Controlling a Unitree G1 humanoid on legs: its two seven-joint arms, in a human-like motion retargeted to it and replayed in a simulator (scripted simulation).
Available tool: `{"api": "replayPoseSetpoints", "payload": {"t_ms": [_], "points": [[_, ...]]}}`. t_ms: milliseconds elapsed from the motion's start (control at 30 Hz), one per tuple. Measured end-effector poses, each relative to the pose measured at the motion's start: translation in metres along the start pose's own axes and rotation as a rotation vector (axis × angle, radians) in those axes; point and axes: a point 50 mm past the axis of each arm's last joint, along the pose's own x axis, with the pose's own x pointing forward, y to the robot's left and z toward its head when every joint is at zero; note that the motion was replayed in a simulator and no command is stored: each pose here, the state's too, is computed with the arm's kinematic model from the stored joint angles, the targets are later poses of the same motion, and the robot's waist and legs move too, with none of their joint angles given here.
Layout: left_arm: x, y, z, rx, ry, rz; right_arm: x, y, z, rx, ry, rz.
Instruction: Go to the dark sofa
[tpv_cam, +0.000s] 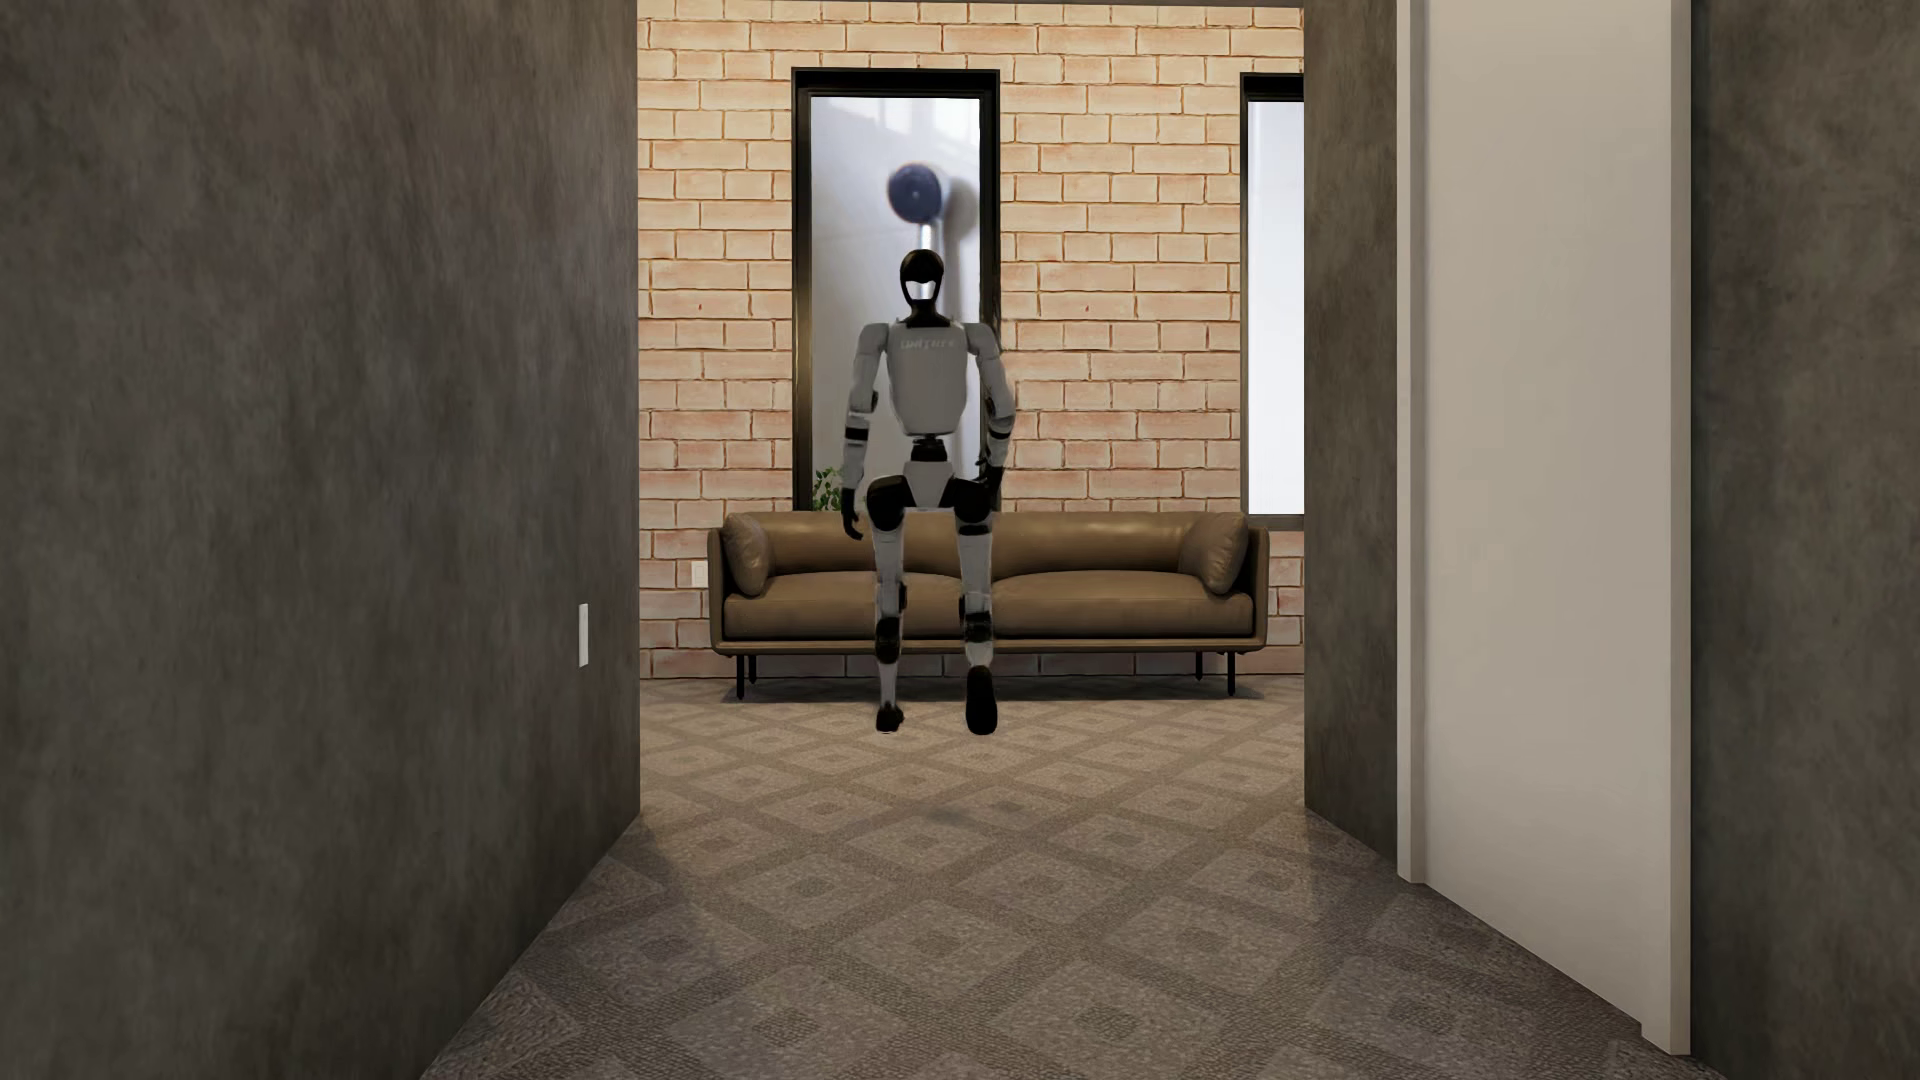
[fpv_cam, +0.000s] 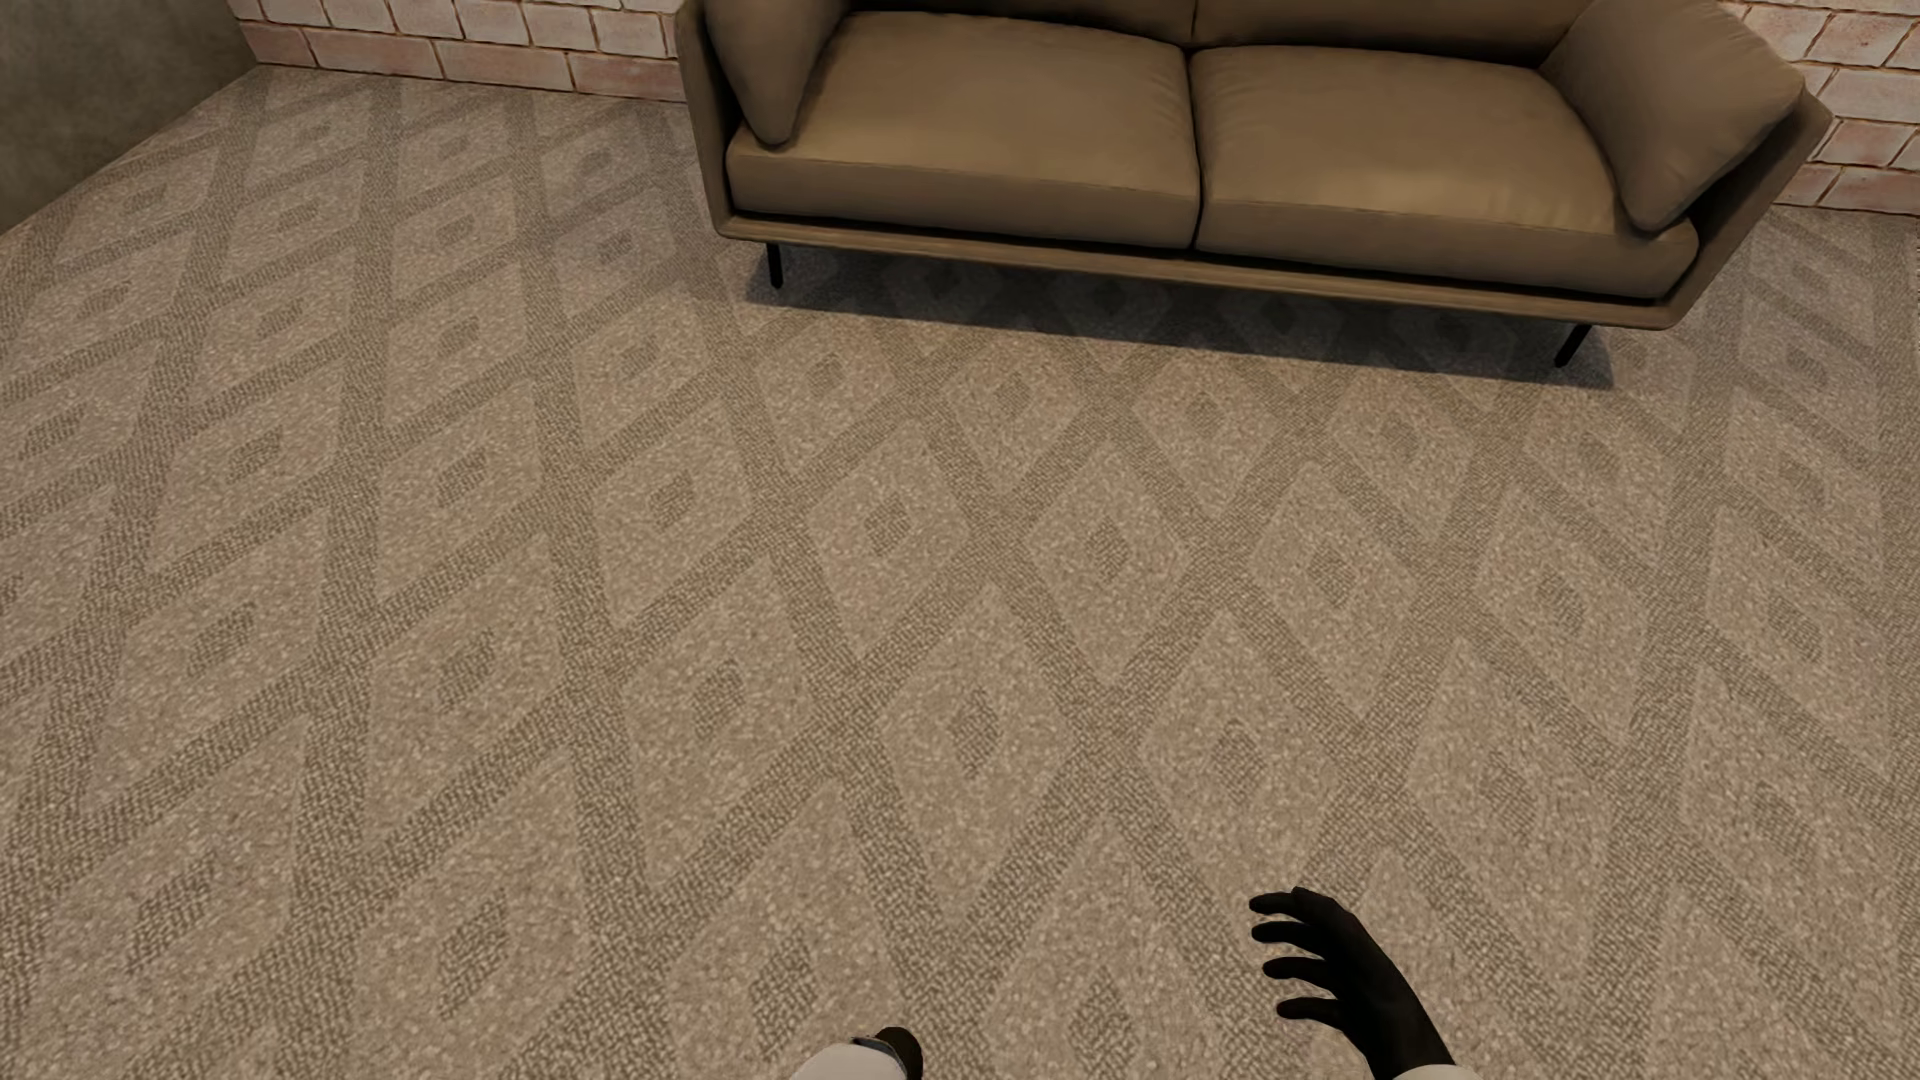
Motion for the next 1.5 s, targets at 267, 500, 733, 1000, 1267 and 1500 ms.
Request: {"api": "replayPoseSetpoints", "payload": {"t_ms": [267,500,733,1000,1267,1500], "points": [[0.008,0.0,0.107,0.154,-0.333,-0.033,-0.072,0.039,-0.135,-0.031,0.574,0.145],[-0.05,0.016,0.255,0.111,-0.896,0.037,-0.141,0.009,-0.195,0.053,0.923,-0.014],[-0.016,-0.016,0.193,0.155,-0.649,-0.067,-0.094,-0.002,-0.164,0.036,0.737,-0.033],[0.011,-0.008,0.121,0.216,-0.347,-0.058,0.002,-0.016,-0.017,0.011,0.08,-0.057],[0.011,-0.014,0.102,0.221,-0.297,-0.08,-0.004,0.013,-0.034,-0.043,0.147,0.065],[0.004,-0.019,0.151,0.233,-0.464,-0.086,-0.063,0.04,-0.131,-0.11,0.565,0.2]]}}
